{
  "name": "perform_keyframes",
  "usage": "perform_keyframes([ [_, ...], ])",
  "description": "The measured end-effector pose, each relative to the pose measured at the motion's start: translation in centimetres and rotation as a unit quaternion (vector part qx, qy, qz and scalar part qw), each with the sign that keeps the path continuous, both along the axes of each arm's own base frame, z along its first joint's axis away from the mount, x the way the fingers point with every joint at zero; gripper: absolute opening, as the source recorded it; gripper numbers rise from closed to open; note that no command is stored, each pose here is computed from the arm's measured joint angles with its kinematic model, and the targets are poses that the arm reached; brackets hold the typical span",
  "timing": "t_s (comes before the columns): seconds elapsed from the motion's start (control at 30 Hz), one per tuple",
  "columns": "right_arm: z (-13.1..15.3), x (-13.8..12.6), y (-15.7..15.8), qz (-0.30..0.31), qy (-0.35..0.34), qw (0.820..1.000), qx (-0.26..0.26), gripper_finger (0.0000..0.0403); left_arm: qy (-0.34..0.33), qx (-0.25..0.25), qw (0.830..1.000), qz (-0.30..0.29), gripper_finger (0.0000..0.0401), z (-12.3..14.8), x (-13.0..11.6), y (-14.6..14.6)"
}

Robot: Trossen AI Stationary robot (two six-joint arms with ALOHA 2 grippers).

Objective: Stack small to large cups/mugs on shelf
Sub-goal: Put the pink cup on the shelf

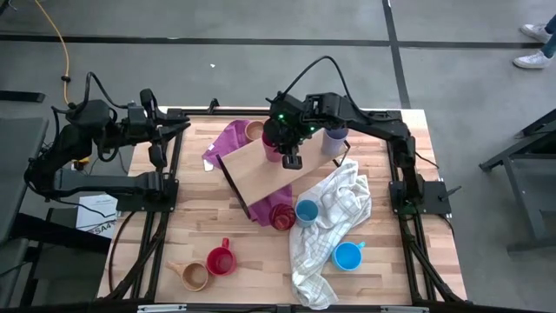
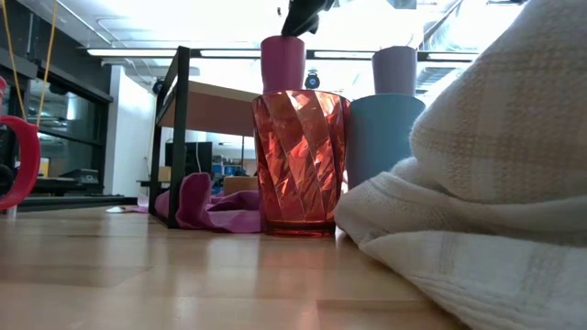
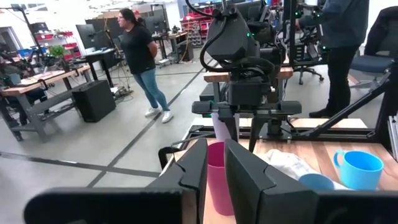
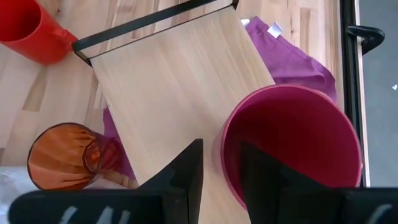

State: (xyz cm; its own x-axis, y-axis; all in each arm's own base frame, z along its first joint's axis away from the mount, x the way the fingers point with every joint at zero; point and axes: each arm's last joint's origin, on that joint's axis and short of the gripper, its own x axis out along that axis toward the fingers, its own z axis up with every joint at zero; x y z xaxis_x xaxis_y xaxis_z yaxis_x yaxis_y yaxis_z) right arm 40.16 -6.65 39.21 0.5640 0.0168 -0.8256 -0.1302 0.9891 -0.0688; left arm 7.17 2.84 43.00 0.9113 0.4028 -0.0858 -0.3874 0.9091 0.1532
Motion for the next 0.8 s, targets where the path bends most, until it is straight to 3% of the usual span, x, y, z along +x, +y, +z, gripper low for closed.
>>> perform_keyframes([
  [0.8,-0.4,-0.3,-1.1,-0.023,0.021,0.999,-0.015,0.0082,0.005,-0.001,1.000,-0.001,0.0044,-0.1,0.0,0.0],
])
